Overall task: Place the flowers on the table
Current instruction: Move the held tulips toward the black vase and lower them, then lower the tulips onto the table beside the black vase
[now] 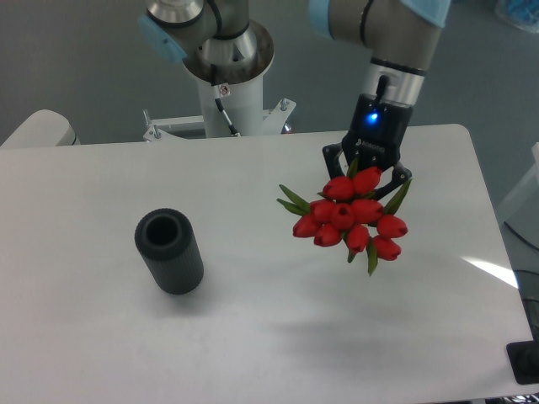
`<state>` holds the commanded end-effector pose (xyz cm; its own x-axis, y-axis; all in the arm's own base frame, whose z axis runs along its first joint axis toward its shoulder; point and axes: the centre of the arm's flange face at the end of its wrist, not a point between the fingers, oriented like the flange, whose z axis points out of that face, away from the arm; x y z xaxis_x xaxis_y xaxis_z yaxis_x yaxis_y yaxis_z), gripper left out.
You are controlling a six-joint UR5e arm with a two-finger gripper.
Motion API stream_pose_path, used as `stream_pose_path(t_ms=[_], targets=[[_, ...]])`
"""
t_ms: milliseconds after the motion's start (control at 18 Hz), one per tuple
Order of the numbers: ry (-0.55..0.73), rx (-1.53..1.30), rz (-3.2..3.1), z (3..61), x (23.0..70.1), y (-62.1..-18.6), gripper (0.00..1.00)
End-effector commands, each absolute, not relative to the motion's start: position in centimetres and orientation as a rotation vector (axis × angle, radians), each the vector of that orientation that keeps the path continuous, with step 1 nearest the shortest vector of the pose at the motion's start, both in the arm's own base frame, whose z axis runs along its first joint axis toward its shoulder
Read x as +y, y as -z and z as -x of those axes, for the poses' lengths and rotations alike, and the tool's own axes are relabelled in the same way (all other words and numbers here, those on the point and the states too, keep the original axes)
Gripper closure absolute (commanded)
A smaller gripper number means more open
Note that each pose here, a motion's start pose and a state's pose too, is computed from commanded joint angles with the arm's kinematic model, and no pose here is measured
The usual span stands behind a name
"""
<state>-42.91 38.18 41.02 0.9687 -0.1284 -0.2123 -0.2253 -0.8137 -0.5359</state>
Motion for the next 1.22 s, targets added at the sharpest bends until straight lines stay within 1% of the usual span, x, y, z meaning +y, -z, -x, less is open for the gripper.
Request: stream_pose_path(t_ms=[278, 556, 778, 1222], targets=[[-0.250, 0.270, 2.611, 42.6, 39.0, -40.1, 0.87], [-0.271, 0.359, 2.750, 41.0, 42.2, -37.2, 0.87], [-0.316, 0.414, 2.843, 39.9, 43.4, -36.1, 0.87], [-0.320, 0.473, 2.969, 40.2, 45.4, -31.8, 0.87]])
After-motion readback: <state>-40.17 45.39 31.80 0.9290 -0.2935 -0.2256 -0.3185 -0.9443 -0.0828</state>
